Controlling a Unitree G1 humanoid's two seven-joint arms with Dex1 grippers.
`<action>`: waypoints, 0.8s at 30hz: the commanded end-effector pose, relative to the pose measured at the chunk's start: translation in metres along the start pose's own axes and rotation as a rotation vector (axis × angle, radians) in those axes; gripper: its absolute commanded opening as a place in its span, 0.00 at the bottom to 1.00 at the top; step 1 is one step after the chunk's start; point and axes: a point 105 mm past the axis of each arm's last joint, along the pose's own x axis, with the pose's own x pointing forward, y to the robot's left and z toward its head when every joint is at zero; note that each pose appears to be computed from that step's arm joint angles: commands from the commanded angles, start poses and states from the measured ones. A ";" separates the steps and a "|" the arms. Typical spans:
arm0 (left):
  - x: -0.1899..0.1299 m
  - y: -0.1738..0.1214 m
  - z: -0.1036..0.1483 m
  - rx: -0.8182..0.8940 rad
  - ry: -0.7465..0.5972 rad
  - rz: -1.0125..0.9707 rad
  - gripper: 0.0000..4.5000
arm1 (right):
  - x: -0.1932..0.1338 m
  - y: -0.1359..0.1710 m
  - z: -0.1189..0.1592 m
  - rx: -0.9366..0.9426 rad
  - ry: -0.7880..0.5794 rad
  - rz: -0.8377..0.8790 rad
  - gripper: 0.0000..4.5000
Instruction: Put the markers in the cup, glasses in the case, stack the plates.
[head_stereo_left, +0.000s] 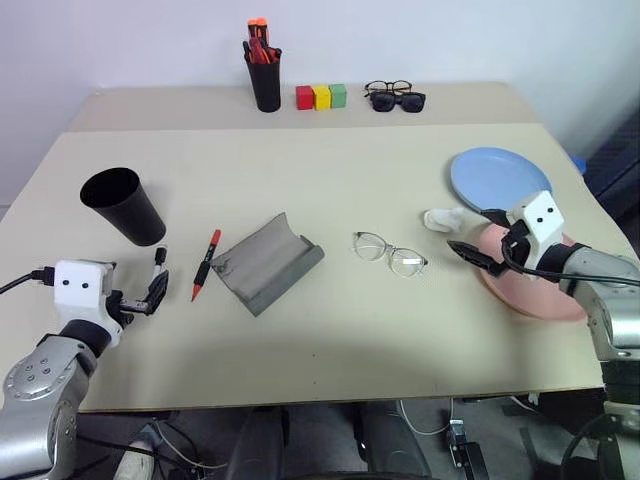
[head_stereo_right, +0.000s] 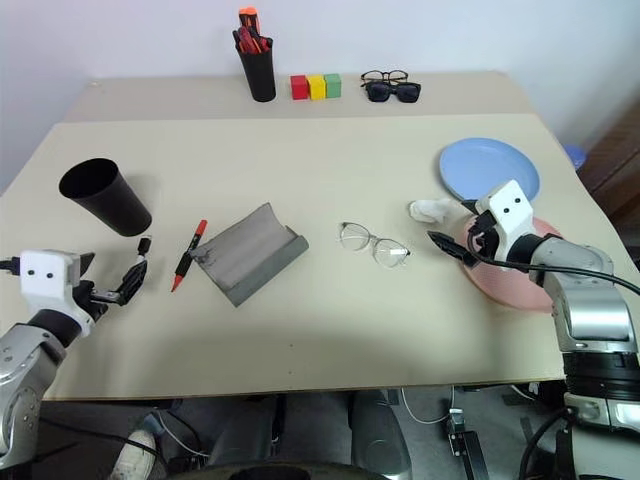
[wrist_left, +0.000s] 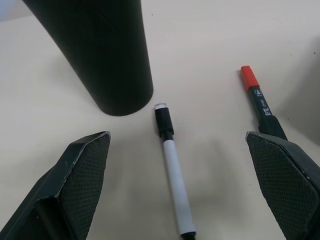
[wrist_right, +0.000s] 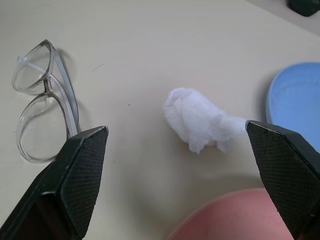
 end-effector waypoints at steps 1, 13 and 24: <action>0.002 -0.002 0.008 0.021 -0.032 0.013 0.99 | 0.010 0.010 0.020 -0.047 -0.066 0.033 1.00; 0.017 0.017 0.000 -0.069 0.082 0.187 0.99 | 0.041 0.068 0.062 -0.080 -0.202 0.195 1.00; 0.054 0.020 -0.005 -0.222 0.338 0.273 0.99 | 0.073 0.173 0.094 -0.052 -0.328 0.326 1.00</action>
